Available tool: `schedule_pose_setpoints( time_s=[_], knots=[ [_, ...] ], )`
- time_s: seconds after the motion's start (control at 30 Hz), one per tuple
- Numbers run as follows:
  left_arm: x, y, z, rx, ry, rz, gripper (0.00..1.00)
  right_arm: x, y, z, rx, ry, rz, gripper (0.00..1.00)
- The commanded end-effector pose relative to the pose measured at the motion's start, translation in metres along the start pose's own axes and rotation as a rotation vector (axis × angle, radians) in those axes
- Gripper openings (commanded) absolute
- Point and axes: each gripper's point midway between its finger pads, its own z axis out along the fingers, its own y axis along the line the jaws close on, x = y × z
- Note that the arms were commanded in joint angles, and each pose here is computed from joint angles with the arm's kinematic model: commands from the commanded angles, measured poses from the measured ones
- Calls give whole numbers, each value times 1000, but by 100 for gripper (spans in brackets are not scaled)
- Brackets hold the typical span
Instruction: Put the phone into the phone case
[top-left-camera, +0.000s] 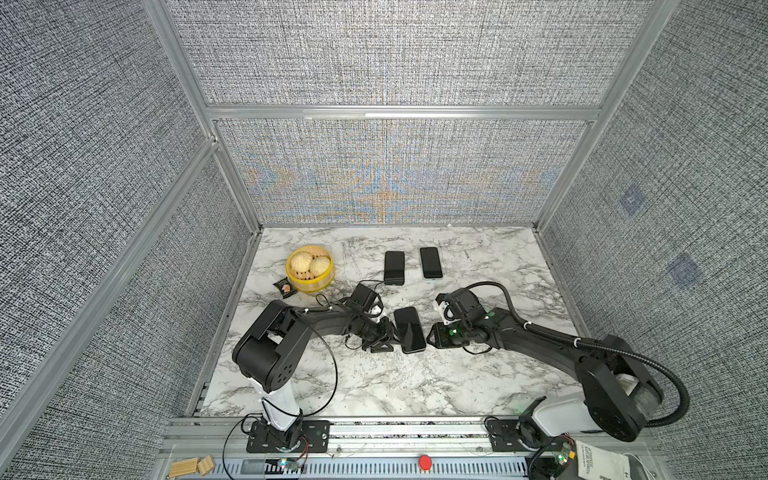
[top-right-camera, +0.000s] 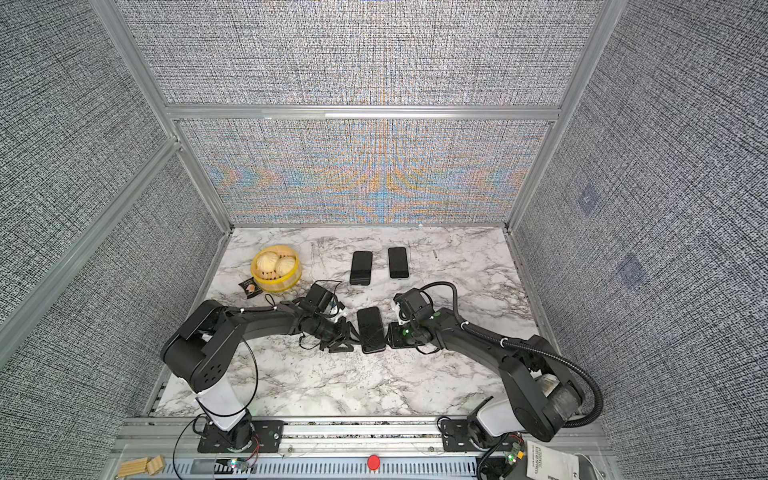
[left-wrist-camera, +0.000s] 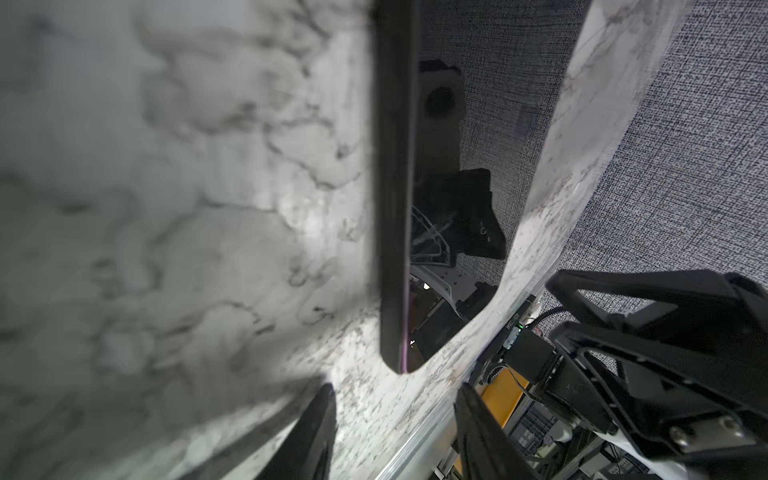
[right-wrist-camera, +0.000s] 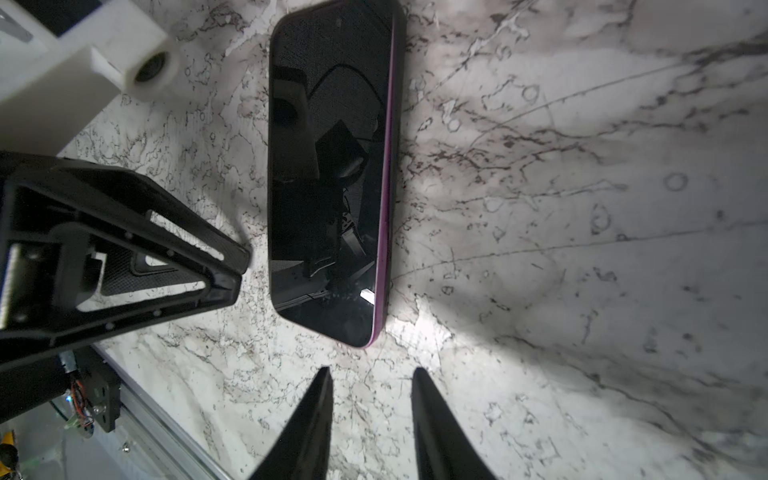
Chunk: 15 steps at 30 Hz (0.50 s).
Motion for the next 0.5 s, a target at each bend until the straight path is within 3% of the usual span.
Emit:
schedule_pose_setpoints(
  time_s=[0.0,0.47],
  knots=[
    [3,-10,2,6,26,13,48,-5,7,1,-32,-21,11,36],
    [3,4,11,-46,50,-21,41,2,5,17,-39,25,8,30]
  ],
)
